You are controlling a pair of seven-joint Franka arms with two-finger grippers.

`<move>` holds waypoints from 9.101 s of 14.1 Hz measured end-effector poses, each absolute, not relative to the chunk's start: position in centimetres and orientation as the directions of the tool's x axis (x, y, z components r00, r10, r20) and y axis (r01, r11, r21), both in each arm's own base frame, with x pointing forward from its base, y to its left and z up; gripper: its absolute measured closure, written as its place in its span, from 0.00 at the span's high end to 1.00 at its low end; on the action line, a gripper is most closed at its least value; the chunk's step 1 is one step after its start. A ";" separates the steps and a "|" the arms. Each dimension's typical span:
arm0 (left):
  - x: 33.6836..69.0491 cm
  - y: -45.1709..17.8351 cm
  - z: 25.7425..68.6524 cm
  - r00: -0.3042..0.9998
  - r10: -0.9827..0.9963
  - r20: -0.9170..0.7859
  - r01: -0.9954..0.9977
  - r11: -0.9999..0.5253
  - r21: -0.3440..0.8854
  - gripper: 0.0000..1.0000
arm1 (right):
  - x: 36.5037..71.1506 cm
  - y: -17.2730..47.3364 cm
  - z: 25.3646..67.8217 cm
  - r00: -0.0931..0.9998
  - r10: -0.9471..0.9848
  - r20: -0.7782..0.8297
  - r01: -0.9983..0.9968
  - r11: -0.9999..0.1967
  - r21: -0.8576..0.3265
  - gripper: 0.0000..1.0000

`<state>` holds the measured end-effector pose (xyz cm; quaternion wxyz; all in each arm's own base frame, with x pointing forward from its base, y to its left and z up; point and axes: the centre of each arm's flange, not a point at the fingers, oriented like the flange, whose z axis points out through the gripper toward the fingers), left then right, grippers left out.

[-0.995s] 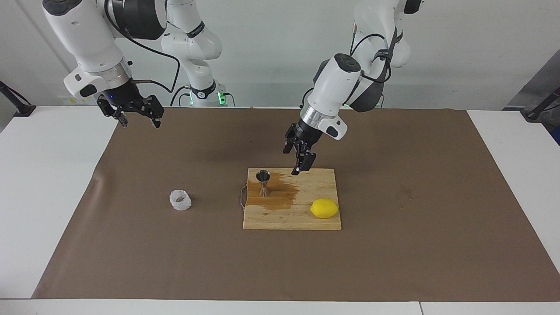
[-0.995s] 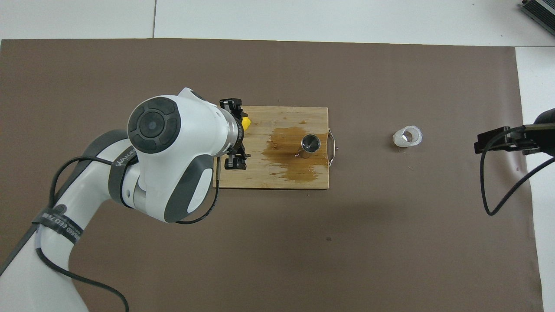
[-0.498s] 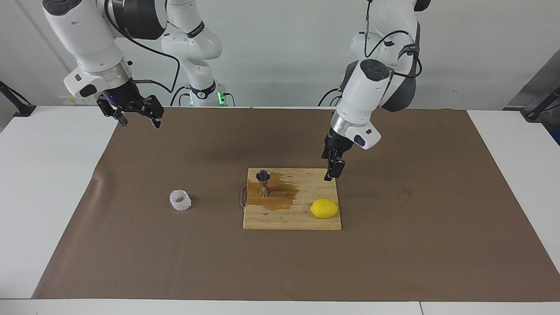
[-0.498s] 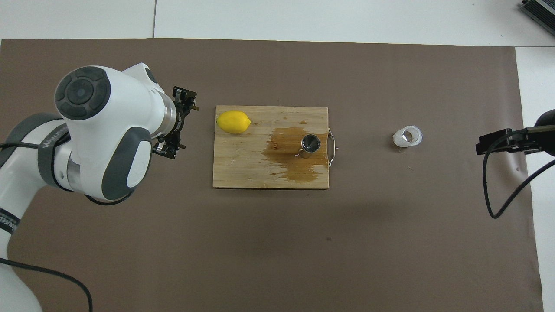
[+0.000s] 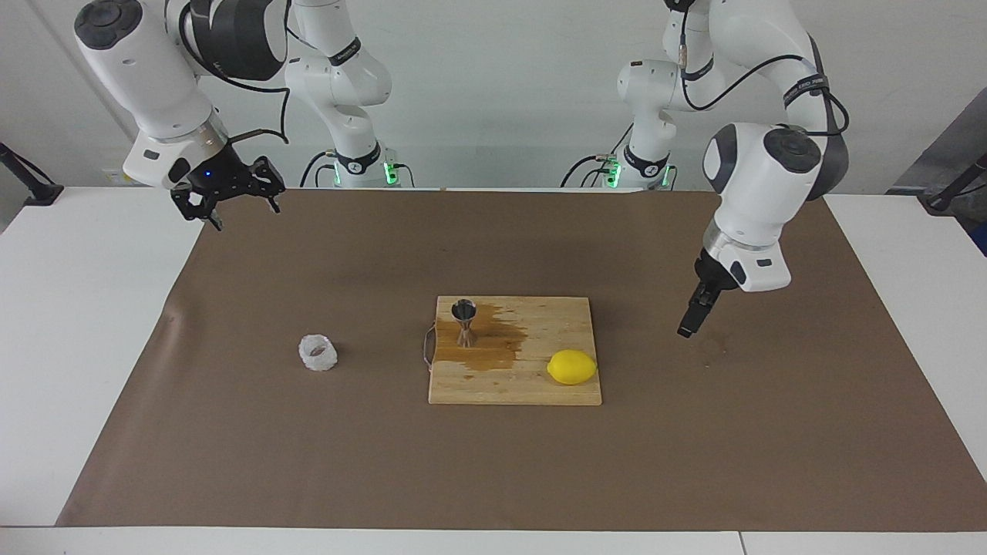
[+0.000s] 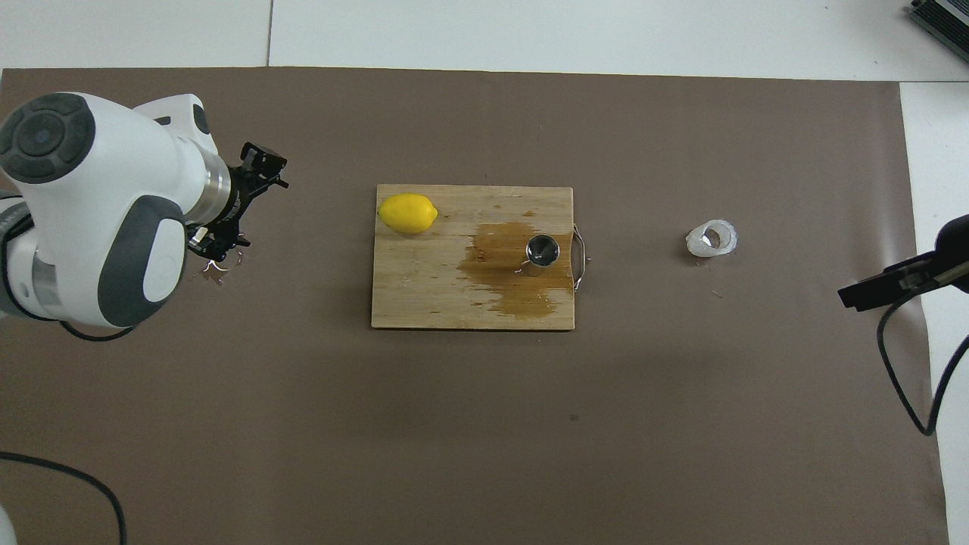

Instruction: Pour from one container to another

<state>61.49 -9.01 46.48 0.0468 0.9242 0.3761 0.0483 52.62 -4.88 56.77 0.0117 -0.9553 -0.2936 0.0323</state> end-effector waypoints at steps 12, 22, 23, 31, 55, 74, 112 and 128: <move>60.6 -2.1 51.4 0.992 0.074 0.103 0.071 -0.997 0.027 1.00 | 59.3 -10.7 37.6 0.356 0.841 0.408 0.932 -0.353 -0.087 1.00; 57.0 -2.7 59.4 0.996 -0.075 0.050 -0.075 -0.997 -0.004 1.00 | 60.6 -12.4 28.5 0.242 0.727 0.643 0.963 -0.260 -0.068 1.00; 56.9 -2.7 59.4 0.996 -0.075 0.047 -0.075 -0.997 -0.004 1.00 | 60.6 -12.1 28.0 0.231 0.727 0.647 0.966 -0.250 -0.065 1.00; 56.2 -2.0 60.9 0.998 -0.067 0.018 -0.067 -0.998 -0.005 1.00 | 61.9 -8.9 27.3 0.117 0.765 0.633 0.987 -0.160 0.012 1.00; 55.8 -1.5 60.7 0.998 -0.058 -0.017 -0.058 -0.998 -0.003 1.00 | 60.8 13.7 43.0 0.089 0.914 0.395 0.994 -0.104 0.017 0.50; 55.8 -1.5 60.7 0.998 -0.058 -0.018 -0.058 -0.998 -0.003 1.00 | 57.1 27.2 42.3 0.007 0.992 -0.128 0.966 0.026 0.258 0.50; 55.7 -1.5 60.7 0.998 -0.058 -0.018 -0.058 -0.998 -0.003 1.00 | 54.2 31.5 39.6 -0.131 0.895 -0.427 0.876 0.306 0.372 0.50; 55.7 -1.5 60.7 0.998 -0.058 -0.017 -0.058 -0.998 -0.003 1.00 | 55.8 28.7 41.7 0.056 0.974 -0.219 0.934 0.026 0.356 0.50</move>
